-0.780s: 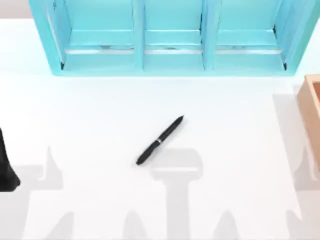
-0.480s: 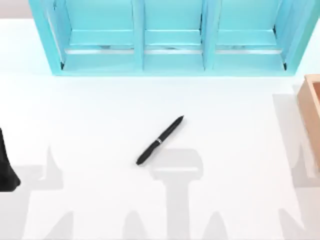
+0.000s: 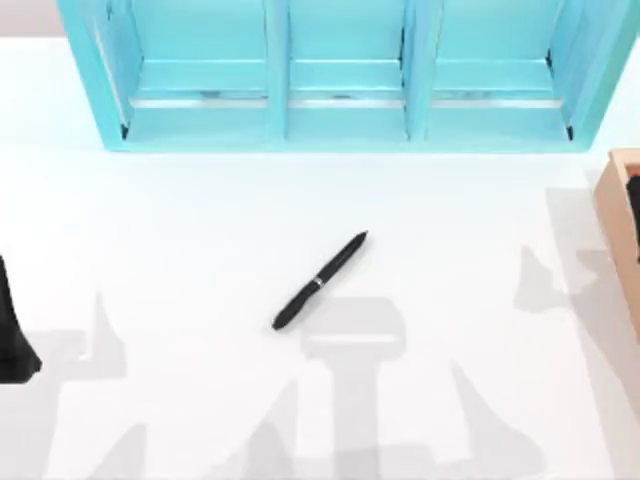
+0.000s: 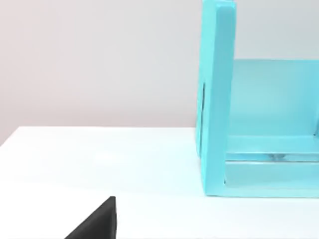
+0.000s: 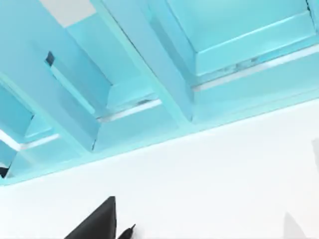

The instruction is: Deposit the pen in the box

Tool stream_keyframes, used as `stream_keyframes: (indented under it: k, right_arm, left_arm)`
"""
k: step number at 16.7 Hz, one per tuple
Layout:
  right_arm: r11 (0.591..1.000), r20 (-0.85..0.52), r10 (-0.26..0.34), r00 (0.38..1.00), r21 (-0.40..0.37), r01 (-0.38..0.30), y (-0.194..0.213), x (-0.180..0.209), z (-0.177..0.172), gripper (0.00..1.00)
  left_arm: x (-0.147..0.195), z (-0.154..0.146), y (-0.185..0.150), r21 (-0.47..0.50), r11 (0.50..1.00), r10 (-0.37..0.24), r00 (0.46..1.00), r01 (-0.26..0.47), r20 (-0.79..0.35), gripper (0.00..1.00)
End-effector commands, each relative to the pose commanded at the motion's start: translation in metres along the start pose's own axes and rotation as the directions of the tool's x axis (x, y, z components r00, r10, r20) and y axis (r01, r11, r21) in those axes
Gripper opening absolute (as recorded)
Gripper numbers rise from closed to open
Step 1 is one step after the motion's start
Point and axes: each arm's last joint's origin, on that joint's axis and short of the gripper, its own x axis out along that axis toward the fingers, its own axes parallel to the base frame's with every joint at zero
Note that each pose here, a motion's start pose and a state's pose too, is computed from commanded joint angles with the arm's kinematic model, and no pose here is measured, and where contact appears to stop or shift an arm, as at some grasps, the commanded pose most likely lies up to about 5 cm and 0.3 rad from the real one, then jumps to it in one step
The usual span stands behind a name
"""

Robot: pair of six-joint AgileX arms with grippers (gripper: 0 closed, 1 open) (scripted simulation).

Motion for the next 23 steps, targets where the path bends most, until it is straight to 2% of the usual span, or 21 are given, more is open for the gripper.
stream_keyframes:
  k: [2, 5, 9, 12, 15, 23]
  right_arm:
    - [0.992, -0.154, 0.001, 0.988, 0.126, 0.019, 0.015, 0.032, 0.002, 1.0]
    - [0.954, -0.351, 0.002, 0.936, 0.283, 0.104, 0.04, 0.083, -0.007, 1.0]
    - [0.878, -0.536, 0.003, 0.844, 0.405, 0.254, 0.071, 0.143, -0.038, 1.0]
    - [0.825, -0.624, -0.002, 0.781, 0.441, 0.354, 0.087, 0.176, -0.066, 1.0]
    - [0.79, -0.666, -0.002, 0.746, 0.457, 0.409, 0.098, 0.194, -0.085, 1.0]
    - [0.782, -0.672, -0.002, 0.741, 0.461, 0.419, 0.1, 0.201, -0.091, 1.0]
  left_arm:
    - [0.0, 0.0, 0.0, 0.0, 1.0, 0.0, 1.0, 0.0, 0.0, 1.0]
    - [0.0, 0.0, 0.0, 0.0, 1.0, 0.0, 1.0, 0.0, 0.0, 1.0]
    - [0.0, 0.0, 0.0, 0.0, 1.0, 0.0, 1.0, 0.0, 0.0, 1.0]
    - [0.0, 0.0, 0.0, 0.0, 1.0, 0.0, 1.0, 0.0, 0.0, 1.0]
    - [0.0, 0.0, 0.0, 0.0, 1.0, 0.0, 1.0, 0.0, 0.0, 1.0]
    - [0.0, 0.0, 0.0, 0.0, 1.0, 0.0, 1.0, 0.0, 0.0, 1.0]
